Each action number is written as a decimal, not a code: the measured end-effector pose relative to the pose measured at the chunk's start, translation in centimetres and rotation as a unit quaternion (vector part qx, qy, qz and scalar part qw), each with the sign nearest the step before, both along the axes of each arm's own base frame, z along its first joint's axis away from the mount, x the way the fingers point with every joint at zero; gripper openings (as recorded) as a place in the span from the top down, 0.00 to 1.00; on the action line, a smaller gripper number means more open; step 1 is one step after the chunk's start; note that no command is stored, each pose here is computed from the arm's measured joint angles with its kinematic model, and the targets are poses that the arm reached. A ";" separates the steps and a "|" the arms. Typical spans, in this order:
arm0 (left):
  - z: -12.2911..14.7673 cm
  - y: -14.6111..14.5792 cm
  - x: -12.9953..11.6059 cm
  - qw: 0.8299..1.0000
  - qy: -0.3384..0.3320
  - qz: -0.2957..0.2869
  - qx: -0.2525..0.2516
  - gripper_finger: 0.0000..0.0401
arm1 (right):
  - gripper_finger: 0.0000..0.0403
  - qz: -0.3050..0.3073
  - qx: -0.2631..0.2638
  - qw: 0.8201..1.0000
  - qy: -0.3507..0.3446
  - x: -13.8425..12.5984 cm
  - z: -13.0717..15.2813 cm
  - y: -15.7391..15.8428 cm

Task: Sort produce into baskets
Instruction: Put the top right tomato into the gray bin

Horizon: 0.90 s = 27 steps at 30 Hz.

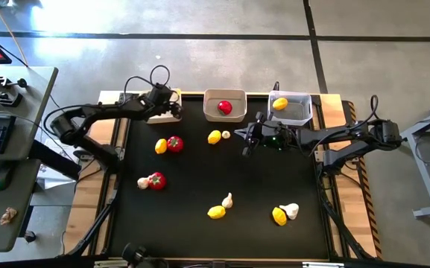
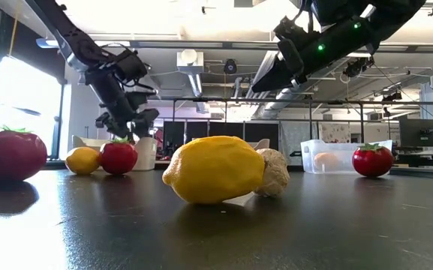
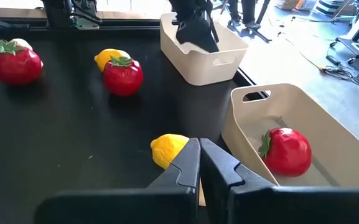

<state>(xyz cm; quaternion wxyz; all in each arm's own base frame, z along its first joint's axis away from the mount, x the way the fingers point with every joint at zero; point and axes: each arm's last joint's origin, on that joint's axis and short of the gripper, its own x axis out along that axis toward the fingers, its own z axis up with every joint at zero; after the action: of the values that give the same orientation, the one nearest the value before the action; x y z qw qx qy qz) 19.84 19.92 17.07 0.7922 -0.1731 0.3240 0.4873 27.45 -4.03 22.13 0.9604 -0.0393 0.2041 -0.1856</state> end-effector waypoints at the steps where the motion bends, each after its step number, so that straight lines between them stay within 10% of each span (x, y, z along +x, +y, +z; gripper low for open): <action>1: 0.4 -0.2 0.0 1.000 -0.003 -0.006 0.007 0.40 | 1.00 0.000 0.000 1.000 0.000 0.0 0.0 0.0; 18: 2.3 -8.1 -1.1 0.970 -0.108 -0.144 0.165 0.40 | 1.00 0.000 0.000 1.000 -0.003 0.0 0.0 0.0; 27: 2.6 -12.5 -0.3 0.934 -0.121 -0.292 0.166 0.40 | 1.00 -0.002 0.005 1.000 -0.004 0.0 0.0 0.0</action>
<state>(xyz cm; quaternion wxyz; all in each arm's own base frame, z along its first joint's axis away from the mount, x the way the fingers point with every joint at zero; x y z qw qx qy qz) 19.49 7.46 19.67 0.9504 0.0052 0.1764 0.2562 27.47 -4.03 22.17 0.9610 -0.0336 0.2012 -0.1868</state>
